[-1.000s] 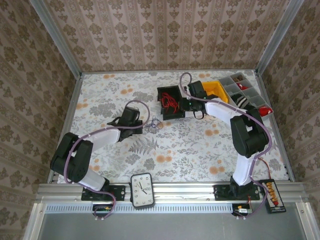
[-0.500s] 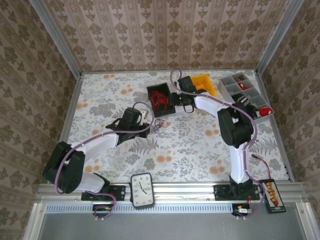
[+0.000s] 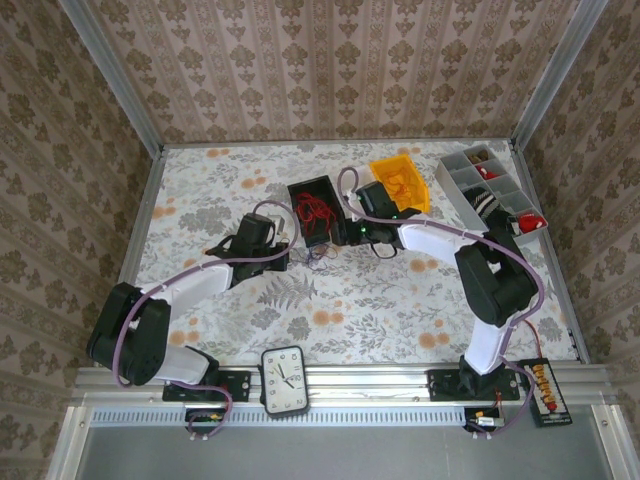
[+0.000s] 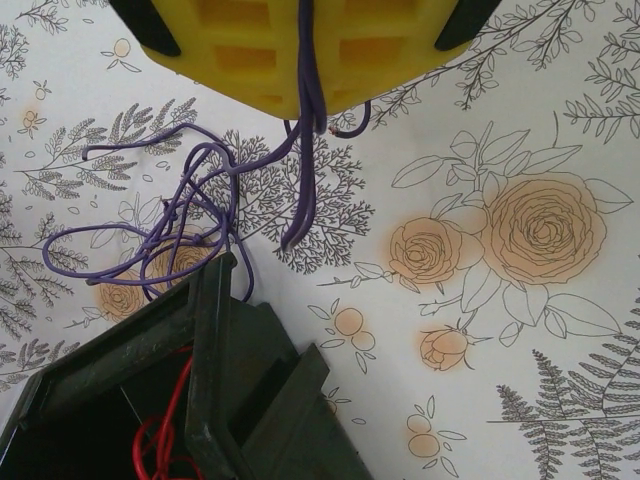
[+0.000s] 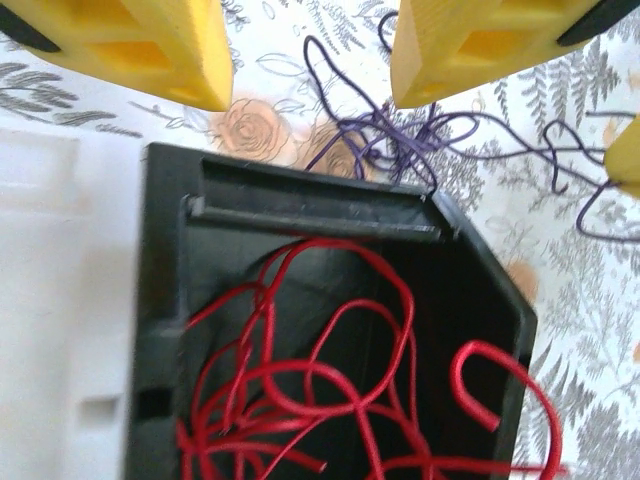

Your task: Untangle the cables

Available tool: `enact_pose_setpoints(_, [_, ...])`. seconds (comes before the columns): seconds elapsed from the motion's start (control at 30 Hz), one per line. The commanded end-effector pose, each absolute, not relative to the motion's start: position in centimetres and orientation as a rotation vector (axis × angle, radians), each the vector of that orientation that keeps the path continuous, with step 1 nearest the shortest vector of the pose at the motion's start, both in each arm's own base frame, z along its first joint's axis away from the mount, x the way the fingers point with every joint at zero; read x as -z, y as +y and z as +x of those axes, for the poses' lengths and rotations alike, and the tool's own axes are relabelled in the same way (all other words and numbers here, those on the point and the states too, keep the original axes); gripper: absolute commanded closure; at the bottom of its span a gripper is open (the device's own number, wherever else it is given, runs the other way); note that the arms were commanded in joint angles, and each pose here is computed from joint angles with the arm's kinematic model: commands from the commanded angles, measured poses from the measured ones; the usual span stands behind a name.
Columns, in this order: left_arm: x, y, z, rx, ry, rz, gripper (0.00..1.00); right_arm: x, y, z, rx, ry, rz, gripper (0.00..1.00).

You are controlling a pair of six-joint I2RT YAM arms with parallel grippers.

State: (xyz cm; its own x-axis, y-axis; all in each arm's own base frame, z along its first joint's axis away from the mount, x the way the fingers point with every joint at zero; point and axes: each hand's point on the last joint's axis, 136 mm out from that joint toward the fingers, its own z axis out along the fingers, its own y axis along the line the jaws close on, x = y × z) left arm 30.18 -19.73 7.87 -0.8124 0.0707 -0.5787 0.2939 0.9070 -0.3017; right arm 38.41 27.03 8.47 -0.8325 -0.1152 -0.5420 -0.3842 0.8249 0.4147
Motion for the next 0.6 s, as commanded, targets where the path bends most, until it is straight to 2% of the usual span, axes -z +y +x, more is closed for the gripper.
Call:
enact_pose_setpoints(0.0, [-7.3, -19.1, 30.0, 0.495, 2.504, 0.220, 1.00, -7.6, 27.8, 36.3, -0.791, 2.527, -0.475, 0.55])
enact_pose_setpoints(0.37, [-7.1, -18.9, 30.2, 0.495, 2.500, 0.197, 1.00, -3.8, 29.5, 36.5, -0.825, 2.610, -0.510, 0.59])
enact_pose_setpoints(0.4, [-7.1, -18.9, 30.2, 0.494, 2.500, 0.195, 1.00, -3.9, 29.7, 36.8, -0.826, 2.603, -0.502, 0.63])
enact_pose_setpoints(0.5, [-7.1, -18.5, 30.3, 0.468, 2.500, 0.167, 1.00, -4.2, 28.8, 37.7, -0.751, 2.586, -0.463, 0.85])
enact_pose_setpoints(0.57, [-6.9, -17.3, 30.6, 0.402, 2.499, 0.104, 1.00, -4.8, 27.5, 38.0, -0.679, 2.564, -0.426, 0.95])
